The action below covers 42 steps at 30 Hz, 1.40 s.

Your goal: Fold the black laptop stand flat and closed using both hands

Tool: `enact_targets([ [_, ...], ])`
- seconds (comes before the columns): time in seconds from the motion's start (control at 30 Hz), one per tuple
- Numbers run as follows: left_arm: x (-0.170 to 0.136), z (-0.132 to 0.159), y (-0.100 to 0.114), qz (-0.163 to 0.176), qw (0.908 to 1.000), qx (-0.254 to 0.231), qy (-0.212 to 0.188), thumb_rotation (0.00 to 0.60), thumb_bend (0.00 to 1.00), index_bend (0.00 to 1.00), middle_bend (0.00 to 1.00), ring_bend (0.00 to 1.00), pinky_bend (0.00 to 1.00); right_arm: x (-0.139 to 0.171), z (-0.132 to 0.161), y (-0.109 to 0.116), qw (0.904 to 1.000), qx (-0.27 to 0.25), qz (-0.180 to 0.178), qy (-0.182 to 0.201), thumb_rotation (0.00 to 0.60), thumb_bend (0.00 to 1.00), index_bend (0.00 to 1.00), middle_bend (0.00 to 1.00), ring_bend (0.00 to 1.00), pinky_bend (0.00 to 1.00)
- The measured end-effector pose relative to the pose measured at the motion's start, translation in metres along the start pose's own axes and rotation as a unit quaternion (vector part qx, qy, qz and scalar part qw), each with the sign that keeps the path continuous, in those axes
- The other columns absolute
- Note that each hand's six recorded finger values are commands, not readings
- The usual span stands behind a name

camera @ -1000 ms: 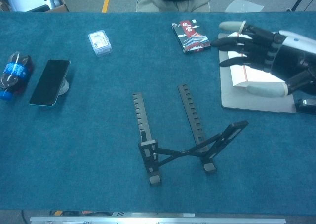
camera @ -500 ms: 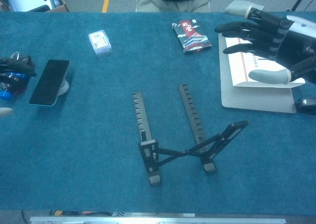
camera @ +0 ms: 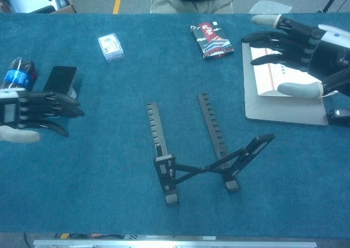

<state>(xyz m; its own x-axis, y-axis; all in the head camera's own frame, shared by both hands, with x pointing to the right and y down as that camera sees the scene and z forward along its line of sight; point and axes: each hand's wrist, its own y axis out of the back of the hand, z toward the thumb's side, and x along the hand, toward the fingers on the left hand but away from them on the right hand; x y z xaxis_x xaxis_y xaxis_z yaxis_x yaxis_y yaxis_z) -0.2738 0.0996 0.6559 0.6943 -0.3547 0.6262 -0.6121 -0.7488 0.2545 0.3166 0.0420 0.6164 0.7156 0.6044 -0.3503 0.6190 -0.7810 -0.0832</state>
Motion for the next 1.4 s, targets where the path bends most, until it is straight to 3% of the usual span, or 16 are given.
enact_targets([
  [0.23, 0.031, 0.002, -0.012, -0.057, 0.9982, -0.022, 0.002, 0.597, 0.2, 0.17, 0.17, 0.08, 0.25, 0.0, -0.006, 0.001, 1.0, -0.002, -0.002, -0.007, 0.6, 0.18, 0.0, 0.13, 0.05, 0.15],
  [0.6, 0.066, 0.007, -0.02, -0.092, 0.9891, -0.115, -0.006, 0.597, 0.2, 0.17, 0.17, 0.08, 0.27, 0.002, -0.012, 0.008, 0.9998, 0.003, -0.009, -0.018, 0.6, 0.18, 0.0, 0.13, 0.05, 0.15],
  [0.97, 0.095, 0.017, -0.021, -0.08, 0.9786, -0.188, -0.02, 0.59, 0.2, 0.17, 0.17, 0.08, 0.27, 0.003, -0.018, 0.016, 0.9995, 0.001, -0.018, -0.025, 0.6, 0.18, 0.0, 0.13, 0.05, 0.15],
  [1.4, 0.106, 0.016, -0.051, -0.086, 0.9692, -0.23, -0.022, 0.585, 0.2, 0.17, 0.17, 0.08, 0.27, 0.004, -0.023, 0.025, 0.9992, -0.002, -0.025, -0.03, 0.6, 0.18, 0.0, 0.13, 0.05, 0.15],
])
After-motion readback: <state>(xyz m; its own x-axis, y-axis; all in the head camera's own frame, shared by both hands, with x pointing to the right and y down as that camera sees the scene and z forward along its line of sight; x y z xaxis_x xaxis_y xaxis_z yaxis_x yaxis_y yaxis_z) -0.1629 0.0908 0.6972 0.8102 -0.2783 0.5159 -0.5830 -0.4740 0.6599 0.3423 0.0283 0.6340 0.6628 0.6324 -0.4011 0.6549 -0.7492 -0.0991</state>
